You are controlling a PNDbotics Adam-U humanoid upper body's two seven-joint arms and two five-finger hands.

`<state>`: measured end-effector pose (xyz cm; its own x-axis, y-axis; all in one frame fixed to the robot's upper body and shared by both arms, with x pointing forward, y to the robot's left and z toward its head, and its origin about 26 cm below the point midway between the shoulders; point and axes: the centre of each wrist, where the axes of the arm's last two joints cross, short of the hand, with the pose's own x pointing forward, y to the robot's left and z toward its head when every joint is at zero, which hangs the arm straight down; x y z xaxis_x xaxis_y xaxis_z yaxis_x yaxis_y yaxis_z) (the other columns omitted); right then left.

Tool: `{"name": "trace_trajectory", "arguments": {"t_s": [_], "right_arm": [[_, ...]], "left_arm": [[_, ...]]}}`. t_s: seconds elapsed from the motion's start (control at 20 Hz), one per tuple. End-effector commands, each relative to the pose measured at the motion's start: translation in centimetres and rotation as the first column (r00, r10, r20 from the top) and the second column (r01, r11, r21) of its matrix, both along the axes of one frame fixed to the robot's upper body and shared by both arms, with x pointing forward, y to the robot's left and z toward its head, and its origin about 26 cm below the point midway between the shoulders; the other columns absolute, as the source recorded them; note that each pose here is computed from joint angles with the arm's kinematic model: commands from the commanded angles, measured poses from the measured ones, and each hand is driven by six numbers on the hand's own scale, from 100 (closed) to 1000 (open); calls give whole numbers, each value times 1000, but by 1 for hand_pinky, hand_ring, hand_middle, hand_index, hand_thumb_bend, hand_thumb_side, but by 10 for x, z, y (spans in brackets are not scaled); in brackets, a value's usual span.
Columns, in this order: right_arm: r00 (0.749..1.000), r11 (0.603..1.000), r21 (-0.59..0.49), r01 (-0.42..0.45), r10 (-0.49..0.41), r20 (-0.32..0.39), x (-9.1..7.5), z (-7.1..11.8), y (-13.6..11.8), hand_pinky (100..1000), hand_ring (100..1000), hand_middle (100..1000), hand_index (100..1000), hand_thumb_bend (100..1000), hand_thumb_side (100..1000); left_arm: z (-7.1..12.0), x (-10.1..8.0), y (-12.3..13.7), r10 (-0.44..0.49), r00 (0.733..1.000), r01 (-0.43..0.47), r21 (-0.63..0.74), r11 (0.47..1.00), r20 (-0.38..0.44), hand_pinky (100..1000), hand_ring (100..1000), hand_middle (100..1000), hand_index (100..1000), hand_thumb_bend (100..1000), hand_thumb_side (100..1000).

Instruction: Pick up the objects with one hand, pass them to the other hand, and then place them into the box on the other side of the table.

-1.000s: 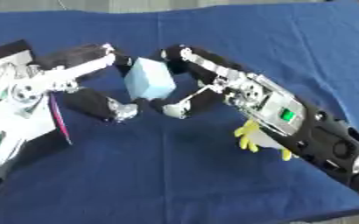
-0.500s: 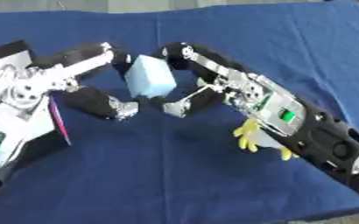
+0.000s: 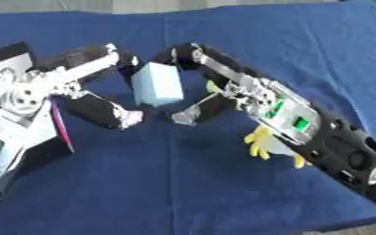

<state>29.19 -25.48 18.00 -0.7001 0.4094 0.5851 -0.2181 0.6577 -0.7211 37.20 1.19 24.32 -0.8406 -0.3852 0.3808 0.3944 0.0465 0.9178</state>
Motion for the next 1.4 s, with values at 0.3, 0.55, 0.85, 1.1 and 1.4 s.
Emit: {"name": "trace_trajectory", "arguments": {"t_s": [0.3,0.55,0.85,1.1,1.4], "right_arm": [[998,999,-37,-8,10,56,-5,5,2,673,607,679,839,540,100],[999,999,-47,18,-15,52,-5,4,0,677,616,691,851,557,100],[995,995,-38,97,-95,36,-5,4,-3,679,628,710,871,559,100],[989,989,-21,149,-148,30,-6,3,-6,697,650,735,891,524,109],[988,988,6,152,-152,38,-6,2,-7,710,657,740,892,511,101]], "left_arm": [[13,-3,4,25,1000,-25,-30,999,13,1000,627,485,485,100,259],[14,-4,6,31,1000,-31,-38,999,-1,1000,619,476,474,100,258],[16,-8,10,24,1000,-24,-31,999,-1,1000,617,473,468,100,256],[17,-6,18,47,999,-47,-47,998,-17,1000,614,474,466,100,260],[24,-10,30,50,998,-53,-88,995,-39,1000,613,477,462,100,266]]}}
